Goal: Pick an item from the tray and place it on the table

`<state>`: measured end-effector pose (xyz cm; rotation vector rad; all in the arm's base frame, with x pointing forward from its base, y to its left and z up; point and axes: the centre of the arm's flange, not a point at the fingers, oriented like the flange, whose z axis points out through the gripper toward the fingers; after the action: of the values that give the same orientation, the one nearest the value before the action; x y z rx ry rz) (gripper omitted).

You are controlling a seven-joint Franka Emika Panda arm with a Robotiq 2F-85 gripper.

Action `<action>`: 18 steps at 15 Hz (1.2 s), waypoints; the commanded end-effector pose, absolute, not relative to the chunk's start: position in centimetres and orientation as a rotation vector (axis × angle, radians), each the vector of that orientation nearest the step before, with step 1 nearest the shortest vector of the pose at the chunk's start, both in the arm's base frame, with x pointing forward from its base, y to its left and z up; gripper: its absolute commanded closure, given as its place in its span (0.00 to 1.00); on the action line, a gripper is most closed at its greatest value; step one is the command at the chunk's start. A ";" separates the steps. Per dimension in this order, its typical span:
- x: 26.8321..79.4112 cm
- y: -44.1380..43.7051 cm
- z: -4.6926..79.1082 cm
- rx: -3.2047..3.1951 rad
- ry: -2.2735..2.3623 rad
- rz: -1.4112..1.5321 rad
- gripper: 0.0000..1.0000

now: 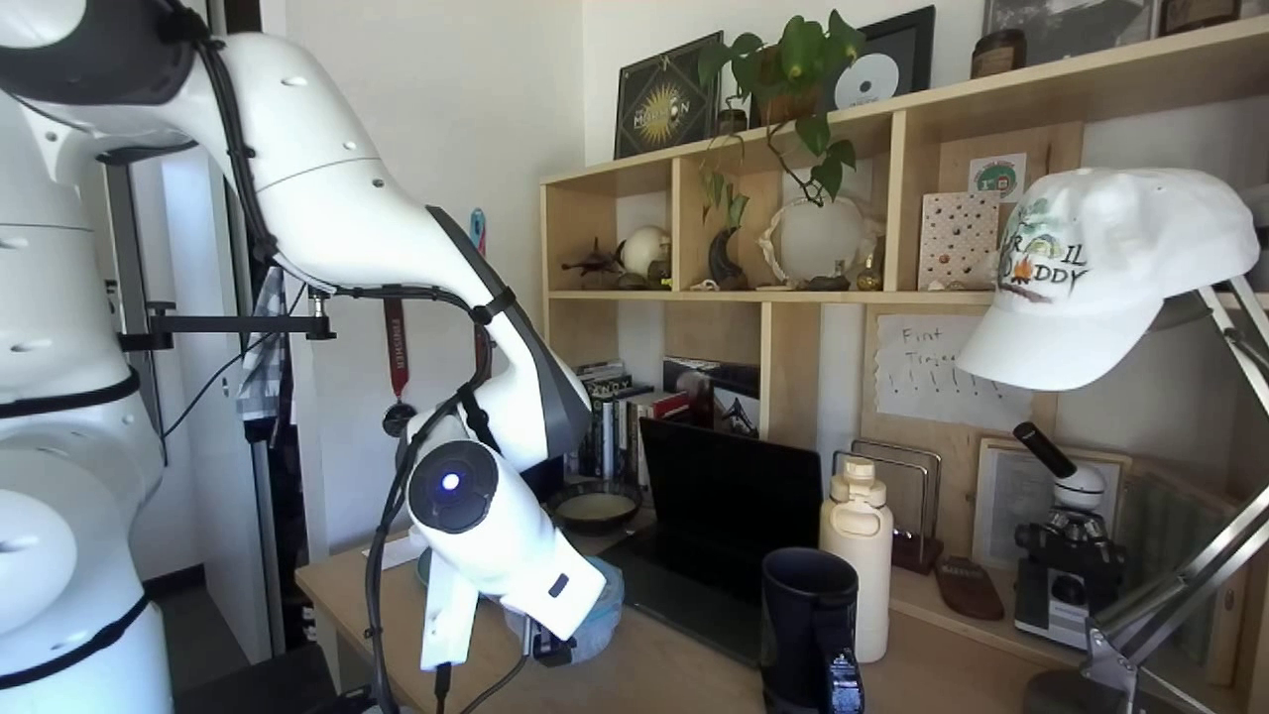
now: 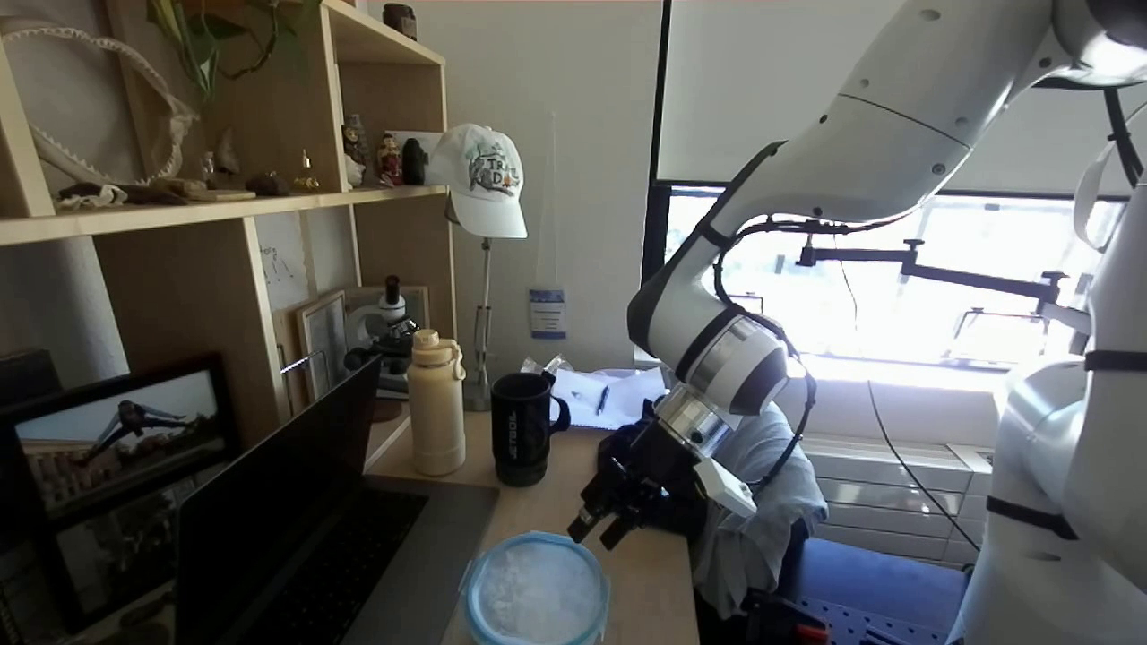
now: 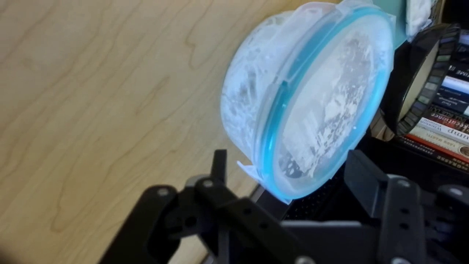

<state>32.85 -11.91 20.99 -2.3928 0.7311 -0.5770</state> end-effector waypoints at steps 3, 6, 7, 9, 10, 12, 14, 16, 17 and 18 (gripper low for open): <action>32.5 -10.5 27.3 -2.551 0.571 -0.372 0.00; 34.7 -9.0 29.7 -2.677 0.427 -0.246 0.00; 35.6 -8.1 30.8 -2.714 0.376 -0.208 0.00; 37.0 -6.5 31.9 -2.790 0.285 -0.145 0.00; 37.4 -5.7 32.4 -2.831 0.242 -0.117 0.00; 37.9 -4.4 33.7 -2.911 0.174 -0.057 0.00; 38.2 -3.6 35.6 -2.980 0.108 0.018 0.00; 38.6 -3.6 39.0 -3.041 0.046 0.069 0.00; 39.0 -3.6 41.1 -3.061 0.023 0.081 0.00; 39.3 -3.7 42.6 -3.075 -0.006 0.087 0.00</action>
<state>38.55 -3.86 36.09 -3.0406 0.0535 0.0687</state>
